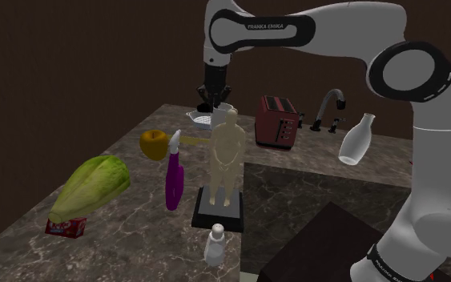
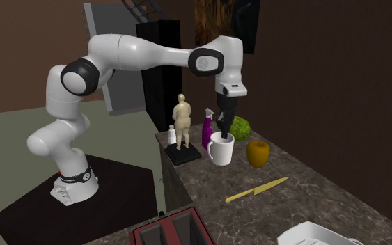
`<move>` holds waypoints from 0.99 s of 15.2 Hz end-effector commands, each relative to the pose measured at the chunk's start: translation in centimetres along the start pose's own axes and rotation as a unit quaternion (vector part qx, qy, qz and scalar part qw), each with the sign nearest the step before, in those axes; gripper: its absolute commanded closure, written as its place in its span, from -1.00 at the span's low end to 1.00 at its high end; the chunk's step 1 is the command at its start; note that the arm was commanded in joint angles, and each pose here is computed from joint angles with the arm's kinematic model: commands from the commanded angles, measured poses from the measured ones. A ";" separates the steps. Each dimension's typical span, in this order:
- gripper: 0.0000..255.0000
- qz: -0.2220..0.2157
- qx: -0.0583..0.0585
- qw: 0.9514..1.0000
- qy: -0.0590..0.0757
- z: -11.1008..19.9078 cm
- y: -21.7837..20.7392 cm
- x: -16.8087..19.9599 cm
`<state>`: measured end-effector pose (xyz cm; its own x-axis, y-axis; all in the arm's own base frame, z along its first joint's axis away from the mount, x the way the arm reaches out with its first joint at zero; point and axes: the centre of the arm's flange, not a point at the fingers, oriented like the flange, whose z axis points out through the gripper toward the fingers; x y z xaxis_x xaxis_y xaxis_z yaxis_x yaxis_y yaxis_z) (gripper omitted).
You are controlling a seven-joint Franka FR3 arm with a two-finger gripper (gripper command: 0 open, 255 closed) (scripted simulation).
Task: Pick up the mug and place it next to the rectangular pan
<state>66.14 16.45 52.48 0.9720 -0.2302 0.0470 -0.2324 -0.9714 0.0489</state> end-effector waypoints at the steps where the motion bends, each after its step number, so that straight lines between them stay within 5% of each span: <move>1: 1.00 -0.001 0.000 1.000 0.000 0.3 2.3 1.3; 15: 1.00 -0.001 0.000 1.000 0.000 1.5 18.3 10.4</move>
<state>71.87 -2.49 52.29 0.9721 -0.2299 0.0466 -0.2321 -0.9715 0.0489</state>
